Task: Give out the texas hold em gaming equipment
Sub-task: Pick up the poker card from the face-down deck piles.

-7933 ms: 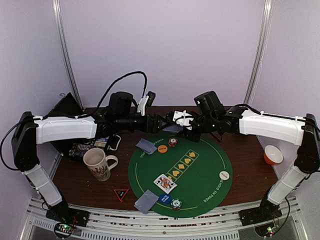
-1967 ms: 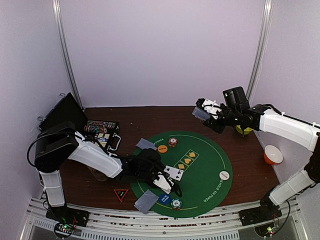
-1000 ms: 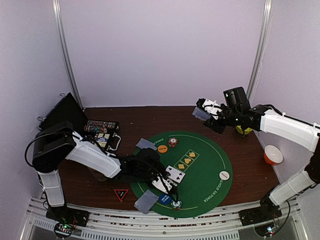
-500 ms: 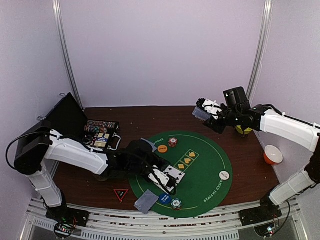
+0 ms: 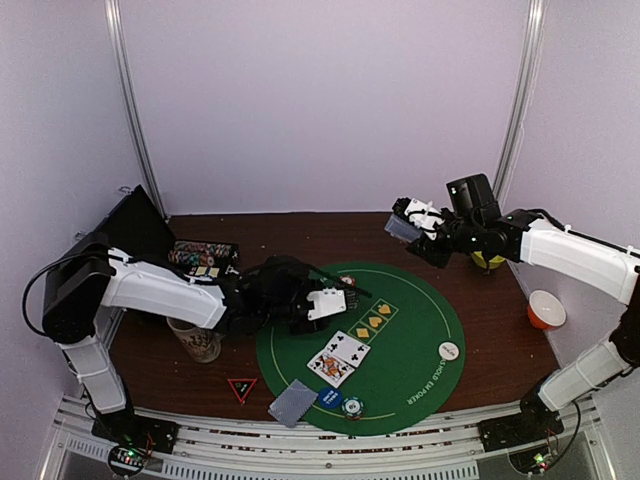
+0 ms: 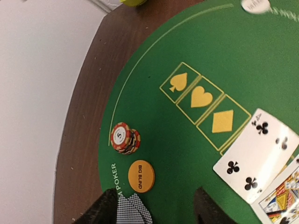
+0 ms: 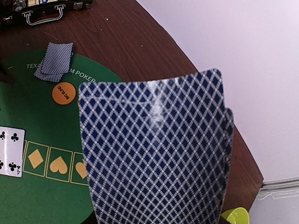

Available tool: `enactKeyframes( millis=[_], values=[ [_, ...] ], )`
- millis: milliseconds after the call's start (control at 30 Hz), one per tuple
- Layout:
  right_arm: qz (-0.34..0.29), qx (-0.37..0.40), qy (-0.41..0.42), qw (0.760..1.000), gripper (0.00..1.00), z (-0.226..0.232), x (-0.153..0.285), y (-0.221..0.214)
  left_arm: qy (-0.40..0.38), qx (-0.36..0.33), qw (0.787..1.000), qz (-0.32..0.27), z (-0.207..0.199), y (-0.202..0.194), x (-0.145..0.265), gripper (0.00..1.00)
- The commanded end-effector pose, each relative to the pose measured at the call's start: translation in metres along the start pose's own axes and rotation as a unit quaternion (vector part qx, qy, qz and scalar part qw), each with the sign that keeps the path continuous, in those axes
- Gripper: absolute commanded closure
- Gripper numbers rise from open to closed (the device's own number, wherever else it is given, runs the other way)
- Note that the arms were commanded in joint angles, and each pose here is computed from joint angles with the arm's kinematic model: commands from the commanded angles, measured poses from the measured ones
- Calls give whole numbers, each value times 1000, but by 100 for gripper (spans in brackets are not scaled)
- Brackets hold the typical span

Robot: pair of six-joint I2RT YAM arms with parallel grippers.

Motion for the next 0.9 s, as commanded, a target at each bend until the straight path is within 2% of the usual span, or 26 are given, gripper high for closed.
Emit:
enactKeyframes(
  millis=[0,100,200,400,567,633,700,867],
  values=[
    [-17,8,14,1000,54,4,8,13,42,263,958,-107,93,33,28,35],
    [-21,16,32,999,54,16,8,17,-21,399,903,-159,123,38,32,26],
    [-24,25,47,998,54,30,6,20,-54,474,853,-211,141,43,40,21],
    [-30,41,77,996,54,56,1,28,-96,517,812,-253,155,55,41,14],
    [-34,48,93,994,54,70,-3,33,-119,517,809,-254,150,57,33,13],
    [-32,53,96,993,54,74,-4,33,-124,513,810,-257,150,58,32,4],
    [-31,58,99,993,54,78,-6,35,-125,511,812,-253,149,57,29,3],
    [-33,67,102,992,54,84,-7,39,-120,511,821,-225,146,51,17,18]
  ],
)
Point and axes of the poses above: each gripper's point midway between its finger pads, its own x axis back along the fingers, its own z axis along the line the jaws close on, y = z × x, the point moved 3 cm from there along x, back along the fingers, and after that the axes turned 14 degrees about -x, right-handed, at the moved point
